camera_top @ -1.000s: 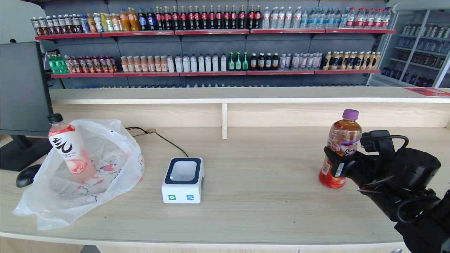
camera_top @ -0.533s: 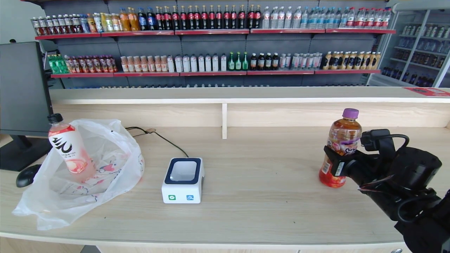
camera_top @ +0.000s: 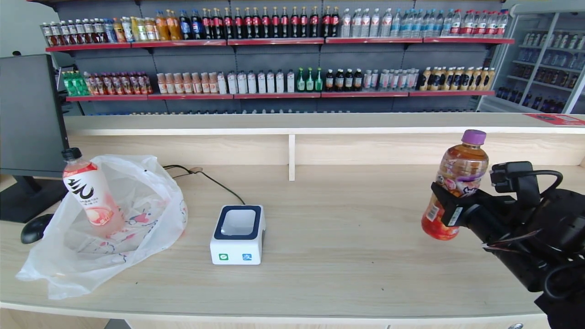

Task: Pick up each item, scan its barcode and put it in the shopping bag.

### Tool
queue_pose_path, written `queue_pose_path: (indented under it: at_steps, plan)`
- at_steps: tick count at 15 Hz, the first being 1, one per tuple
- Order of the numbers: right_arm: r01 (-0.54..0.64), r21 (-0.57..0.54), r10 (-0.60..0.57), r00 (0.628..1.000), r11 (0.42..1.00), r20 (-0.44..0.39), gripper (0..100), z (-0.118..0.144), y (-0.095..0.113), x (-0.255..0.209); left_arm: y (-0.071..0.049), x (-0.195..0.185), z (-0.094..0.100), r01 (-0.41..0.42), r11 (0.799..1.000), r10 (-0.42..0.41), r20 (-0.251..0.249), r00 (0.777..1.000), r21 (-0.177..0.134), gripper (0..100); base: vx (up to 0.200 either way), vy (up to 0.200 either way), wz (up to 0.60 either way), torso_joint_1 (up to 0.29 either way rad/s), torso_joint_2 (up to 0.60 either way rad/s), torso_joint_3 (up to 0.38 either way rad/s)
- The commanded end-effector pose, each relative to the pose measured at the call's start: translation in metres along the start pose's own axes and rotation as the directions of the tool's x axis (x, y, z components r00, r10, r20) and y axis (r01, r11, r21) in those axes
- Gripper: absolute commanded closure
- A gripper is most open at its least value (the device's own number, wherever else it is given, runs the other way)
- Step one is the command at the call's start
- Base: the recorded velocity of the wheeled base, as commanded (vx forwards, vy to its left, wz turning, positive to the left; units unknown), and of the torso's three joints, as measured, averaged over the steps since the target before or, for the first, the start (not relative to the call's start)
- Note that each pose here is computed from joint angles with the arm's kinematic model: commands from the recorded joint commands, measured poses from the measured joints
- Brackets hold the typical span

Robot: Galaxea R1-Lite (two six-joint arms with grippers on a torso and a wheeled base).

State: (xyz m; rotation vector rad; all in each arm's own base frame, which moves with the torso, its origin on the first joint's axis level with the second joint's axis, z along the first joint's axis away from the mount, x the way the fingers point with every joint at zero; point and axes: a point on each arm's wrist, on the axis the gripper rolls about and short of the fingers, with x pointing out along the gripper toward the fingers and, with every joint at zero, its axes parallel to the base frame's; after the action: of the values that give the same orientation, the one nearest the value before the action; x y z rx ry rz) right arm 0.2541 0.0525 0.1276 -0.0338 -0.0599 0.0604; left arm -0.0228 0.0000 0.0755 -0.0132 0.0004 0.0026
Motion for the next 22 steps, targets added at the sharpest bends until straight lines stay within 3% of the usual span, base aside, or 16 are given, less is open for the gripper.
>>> queue_pose_path:
  at_steps: [1, 7, 9, 11, 13, 16, 18, 22]
  plan:
    - [-0.033, 0.008, 0.033, 0.998, 0.999, 0.047, 100, 0.015, 0.005, -0.019, 0.0, 0.0, 0.0, -0.001, 1.0, 0.001, -0.001, 1.0, -0.001, 0, 0.0, 0.0, 0.0, 0.0, 0.0, 0.0]
    - [-0.189, 0.023, 0.187, 0.979, 0.982, 0.078, 100, 0.027, 0.028, -0.065, 0.0, 0.0, 0.0, -0.001, 1.0, 0.001, -0.001, 1.0, -0.001, 0, 0.0, 0.0, 0.0, 0.0, 0.0, 0.0]
    - [-0.291, 0.085, 0.282, 0.954, 0.953, 0.102, 100, 0.032, 0.044, -0.076, 0.0, 0.0, 0.0, -0.001, 1.0, 0.001, -0.001, 1.0, -0.001, 0, 0.0, 0.0, 0.0, 0.0, 0.0, 0.0]
    - [-0.301, 0.093, 0.292, 0.951, 0.949, 0.1, 100, 0.032, 0.043, -0.084, 0.0, 0.0, 0.0, -0.001, 1.0, 0.001, -0.001, 1.0, -0.001, 0, 0.0, 0.0, 0.0, 0.0, 0.0, 0.0]
    - [-0.373, 0.078, 0.373, 0.928, 0.925, 0.016, 100, 0.016, 0.047, -0.107, 0.0, 0.0, 0.0, 0.001, 1.0, -0.001, 0.0, 1.0, 0.01, 0, 0.0, 0.0, 0.0, 0.0, 0.0, 0.0]
    - [-0.423, 0.098, 0.419, 0.906, 0.901, 0.057, 100, 0.024, 0.057, -0.105, 0.0, 0.0, 0.0, -0.001, 1.0, 0.001, 0.0, 1.0, 0.013, 0, 0.0, 0.0, 0.0, 0.0, 0.0, 0.0]
    - [-0.483, 0.168, 0.469, 0.875, 0.859, 0.119, 100, 0.035, 0.064, -0.096, 0.0, 0.0, 0.0, -0.001, 1.0, 0.001, -0.001, 1.0, 0.013, 0, 0.0, 0.0, 0.0, 0.0, 0.0, 0.0]
    - [-0.651, 0.233, 0.635, 0.758, 0.722, 0.15, 100, 0.039, 0.07, -0.099, 0.0, 0.0, 0.0, 0.001, 1.0, -0.001, -0.001, 1.0, 0.013, 0, 0.0, 0.0, 0.0, 0.0, 0.0, 0.0]
